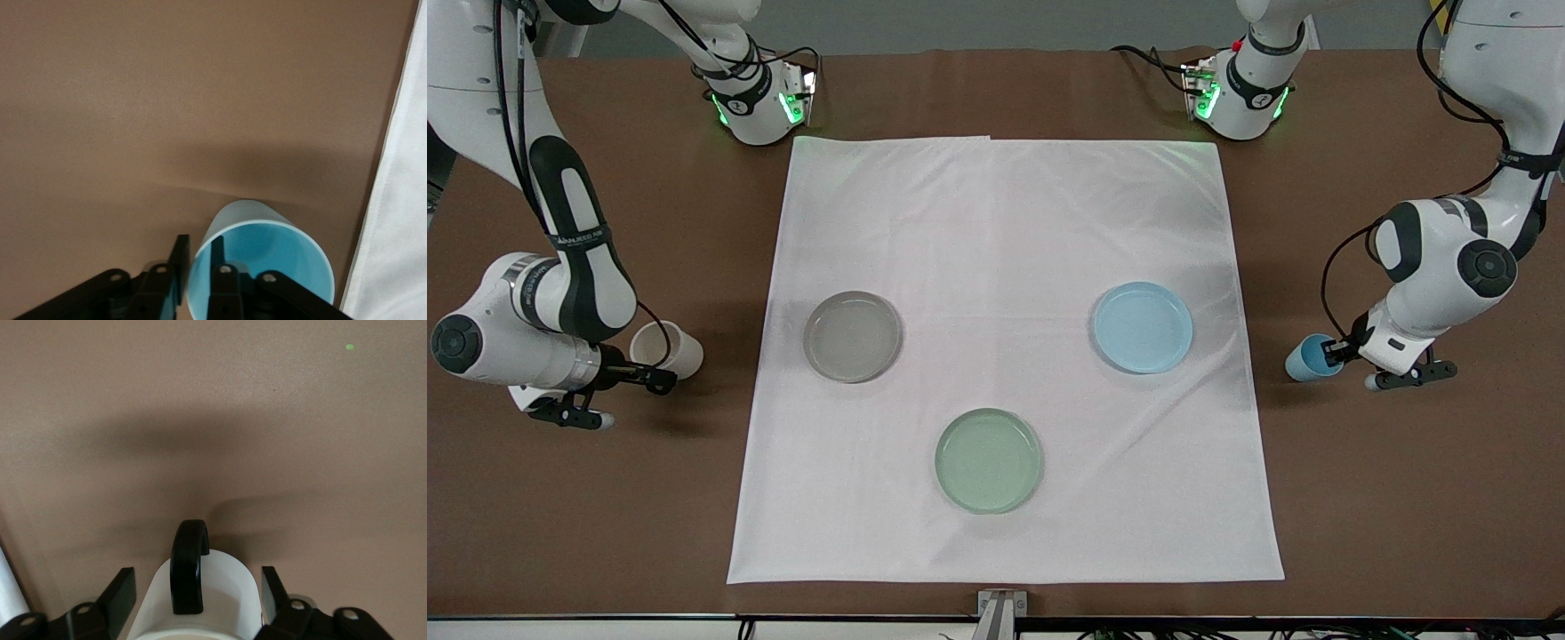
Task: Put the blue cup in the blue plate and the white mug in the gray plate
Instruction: 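Grasp the mug with the right gripper while the left gripper grasps the cup, then carry the mug to the gray plate while the left gripper lowers the cup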
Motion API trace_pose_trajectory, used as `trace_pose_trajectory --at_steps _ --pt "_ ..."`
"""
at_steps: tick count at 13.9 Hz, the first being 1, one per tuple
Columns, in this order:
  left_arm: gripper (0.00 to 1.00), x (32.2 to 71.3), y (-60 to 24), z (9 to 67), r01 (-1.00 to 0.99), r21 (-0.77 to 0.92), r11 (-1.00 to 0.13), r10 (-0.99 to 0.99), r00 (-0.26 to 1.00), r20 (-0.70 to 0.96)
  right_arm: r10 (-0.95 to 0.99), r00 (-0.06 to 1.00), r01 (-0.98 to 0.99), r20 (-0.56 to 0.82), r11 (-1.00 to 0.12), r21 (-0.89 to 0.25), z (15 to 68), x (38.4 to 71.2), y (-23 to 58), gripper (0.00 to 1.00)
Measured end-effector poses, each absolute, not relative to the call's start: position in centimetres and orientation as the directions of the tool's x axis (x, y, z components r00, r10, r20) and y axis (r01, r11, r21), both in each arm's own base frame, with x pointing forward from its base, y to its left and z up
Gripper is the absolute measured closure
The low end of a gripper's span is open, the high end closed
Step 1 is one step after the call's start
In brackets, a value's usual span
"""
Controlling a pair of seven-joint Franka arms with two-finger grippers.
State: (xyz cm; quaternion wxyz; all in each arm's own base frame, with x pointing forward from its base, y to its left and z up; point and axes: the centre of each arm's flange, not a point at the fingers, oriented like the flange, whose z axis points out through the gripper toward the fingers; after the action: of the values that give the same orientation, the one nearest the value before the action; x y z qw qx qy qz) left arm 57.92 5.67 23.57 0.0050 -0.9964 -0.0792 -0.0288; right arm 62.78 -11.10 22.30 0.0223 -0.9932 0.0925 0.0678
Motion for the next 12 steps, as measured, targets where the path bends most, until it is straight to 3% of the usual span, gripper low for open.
trace_pose_trajectory --at_steps 1,5,9,12 --pt "0.96 58.2 5.4 23.9 0.154 -0.003 -0.988 0.153 0.986 0.066 -0.180 0.974 -0.186 -0.141 -0.982 -0.032 22.3 62.8 -11.0 0.33" --pt "0.96 58.7 0.1 26.3 0.184 0.029 -0.982 0.186 0.980 0.074 -0.174 0.974 -0.181 -0.143 -0.983 -0.034 22.3 62.8 -10.7 0.78" --pt "0.96 57.4 -12.1 29.2 0.296 0.088 -0.951 0.300 0.953 0.041 -0.192 0.969 -0.199 -0.154 -0.979 -0.035 24.1 63.6 -8.7 0.81" --pt "0.96 55.3 -20.2 29.5 0.361 0.109 -0.926 0.365 0.931 0.014 -0.269 0.950 -0.277 -0.159 -0.960 -0.032 28.7 64.2 -0.6 0.81"
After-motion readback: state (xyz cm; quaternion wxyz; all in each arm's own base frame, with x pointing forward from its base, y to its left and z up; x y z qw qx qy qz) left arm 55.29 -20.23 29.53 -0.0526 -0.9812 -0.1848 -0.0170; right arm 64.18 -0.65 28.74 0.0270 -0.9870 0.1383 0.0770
